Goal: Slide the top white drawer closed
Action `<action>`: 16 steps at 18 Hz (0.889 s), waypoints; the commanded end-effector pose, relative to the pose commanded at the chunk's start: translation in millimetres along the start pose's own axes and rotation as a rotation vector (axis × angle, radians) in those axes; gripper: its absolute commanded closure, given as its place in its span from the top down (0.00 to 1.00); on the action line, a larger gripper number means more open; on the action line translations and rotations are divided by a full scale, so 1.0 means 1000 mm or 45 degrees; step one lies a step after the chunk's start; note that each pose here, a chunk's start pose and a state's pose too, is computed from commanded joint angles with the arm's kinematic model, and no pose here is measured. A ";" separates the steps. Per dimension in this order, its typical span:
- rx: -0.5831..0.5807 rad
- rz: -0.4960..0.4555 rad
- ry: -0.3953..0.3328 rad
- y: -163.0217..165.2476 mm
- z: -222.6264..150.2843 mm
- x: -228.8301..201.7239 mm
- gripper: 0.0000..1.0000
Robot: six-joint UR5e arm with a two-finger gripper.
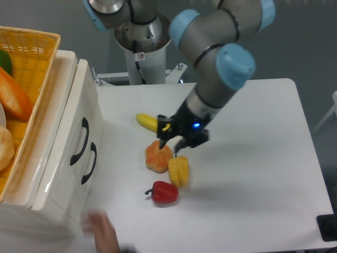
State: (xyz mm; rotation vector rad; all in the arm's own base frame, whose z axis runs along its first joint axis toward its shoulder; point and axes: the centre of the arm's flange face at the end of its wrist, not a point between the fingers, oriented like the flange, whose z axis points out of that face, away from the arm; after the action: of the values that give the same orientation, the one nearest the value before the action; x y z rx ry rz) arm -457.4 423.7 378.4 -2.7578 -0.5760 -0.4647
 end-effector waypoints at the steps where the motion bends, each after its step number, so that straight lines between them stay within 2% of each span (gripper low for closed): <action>1: 0.016 0.000 -0.015 0.003 -0.006 -0.010 0.77; 5: 0.041 -0.018 -0.083 0.018 -0.024 -0.044 0.98; 6: 0.028 -0.011 -0.112 0.019 -0.025 -0.048 0.99; 11: 0.045 -0.009 -0.202 0.030 -0.038 -0.076 1.00; 16: -0.009 0.127 -0.279 0.046 -0.050 -0.103 1.00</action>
State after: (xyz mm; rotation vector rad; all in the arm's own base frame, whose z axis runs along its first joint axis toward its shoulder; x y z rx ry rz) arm -539.8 331.5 376.8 -2.8479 -0.4830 -0.1426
